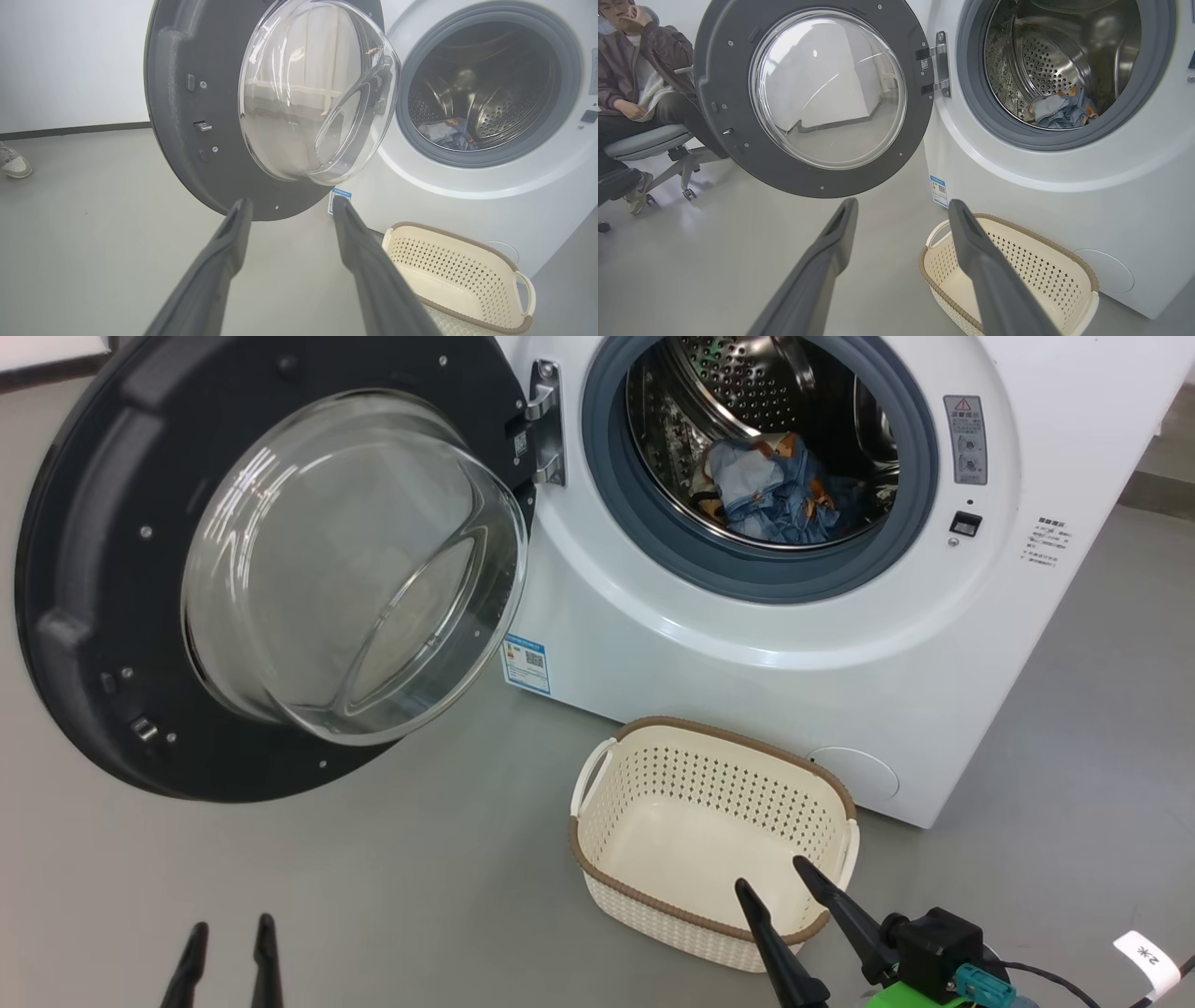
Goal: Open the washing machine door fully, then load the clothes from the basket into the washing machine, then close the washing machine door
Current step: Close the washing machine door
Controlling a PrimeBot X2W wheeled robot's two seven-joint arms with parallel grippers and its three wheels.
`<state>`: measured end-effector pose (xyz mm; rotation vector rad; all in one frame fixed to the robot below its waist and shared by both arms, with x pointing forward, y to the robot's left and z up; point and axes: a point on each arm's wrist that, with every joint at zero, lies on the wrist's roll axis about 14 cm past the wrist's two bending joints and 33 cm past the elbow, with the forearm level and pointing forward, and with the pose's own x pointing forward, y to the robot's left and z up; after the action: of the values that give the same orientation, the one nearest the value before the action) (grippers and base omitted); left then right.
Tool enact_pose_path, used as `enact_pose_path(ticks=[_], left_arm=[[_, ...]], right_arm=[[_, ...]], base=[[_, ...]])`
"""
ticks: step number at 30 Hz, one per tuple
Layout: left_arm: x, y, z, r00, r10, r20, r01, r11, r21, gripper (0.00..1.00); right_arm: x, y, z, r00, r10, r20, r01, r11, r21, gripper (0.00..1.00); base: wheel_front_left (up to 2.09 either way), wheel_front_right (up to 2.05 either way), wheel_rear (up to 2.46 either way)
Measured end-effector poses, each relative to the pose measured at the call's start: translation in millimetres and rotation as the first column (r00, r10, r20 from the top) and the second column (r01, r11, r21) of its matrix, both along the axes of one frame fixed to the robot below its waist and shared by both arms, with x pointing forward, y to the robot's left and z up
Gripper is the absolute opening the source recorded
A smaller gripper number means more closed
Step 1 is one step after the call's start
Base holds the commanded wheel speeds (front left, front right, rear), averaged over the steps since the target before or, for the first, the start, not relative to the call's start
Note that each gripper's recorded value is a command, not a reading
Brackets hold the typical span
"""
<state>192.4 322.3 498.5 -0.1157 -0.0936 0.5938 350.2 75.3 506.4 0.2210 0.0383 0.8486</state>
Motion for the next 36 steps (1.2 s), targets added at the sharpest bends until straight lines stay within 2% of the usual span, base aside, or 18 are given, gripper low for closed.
enact_pose_path(ticks=[8,12,20,23,25,29,31,36], left_arm=[[-3.3,10.9,11.1,0.998,0.038,0.041,-0.038,0.999,-0.01,0.0],[-8.8,30.0,30.6,0.991,0.089,0.097,-0.089,0.996,0.0,0.0],[-19.8,110.0,105.4,0.946,0.205,0.25,-0.239,0.964,0.114,0.0],[-17.8,143.8,134.2,0.922,0.245,0.3,-0.292,0.948,0.125,0.0],[-14.9,165.6,144.6,0.9,0.28,0.334,-0.319,0.945,0.07,0.0],[0.4,204.9,148.5,0.848,0.357,0.392,-0.329,0.934,-0.138,0.0],[11.7,220.6,146.0,0.843,0.378,0.383,-0.319,0.924,-0.21,0.0],[42.7,244.4,131.2,0.819,0.438,0.371,-0.272,0.866,-0.42,0.0]], right_arm=[[3.4,-0.9,-0.1,1.0,-0.005,-0.003,0.005,1.0,0.007,1.0],[8.6,-3.3,-1.2,1.0,-0.011,-0.004,0.011,1.0,0.003,1.0],[22.2,-17.3,-12.0,0.999,-0.028,-0.027,0.027,0.999,-0.032,1.0],[29.0,-25.2,-17.9,0.999,-0.038,-0.039,0.036,0.998,-0.046,1.0],[32.6,-29.8,-22.0,0.998,-0.044,-0.047,0.042,0.998,-0.053,1.0],[40.1,-38.1,-29.6,0.996,-0.059,-0.064,0.054,0.996,-0.065,1.0],[44.9,-42.3,-31.3,0.996,-0.067,-0.064,0.062,0.996,-0.071,1.0],[52.3,-54.2,-35.7,0.993,-0.098,-0.072,0.093,0.993,-0.078,1.0]], base=[[0.0,0.0,0.0],[0.0,0.0,0.0],[0.0,0.0,0.0],[0.0,0.0,0.0],[0.0,0.0,0.0],[0.0,0.0,0.0],[0.0,0.0,0.0],[0.0,0.0,0.0]])
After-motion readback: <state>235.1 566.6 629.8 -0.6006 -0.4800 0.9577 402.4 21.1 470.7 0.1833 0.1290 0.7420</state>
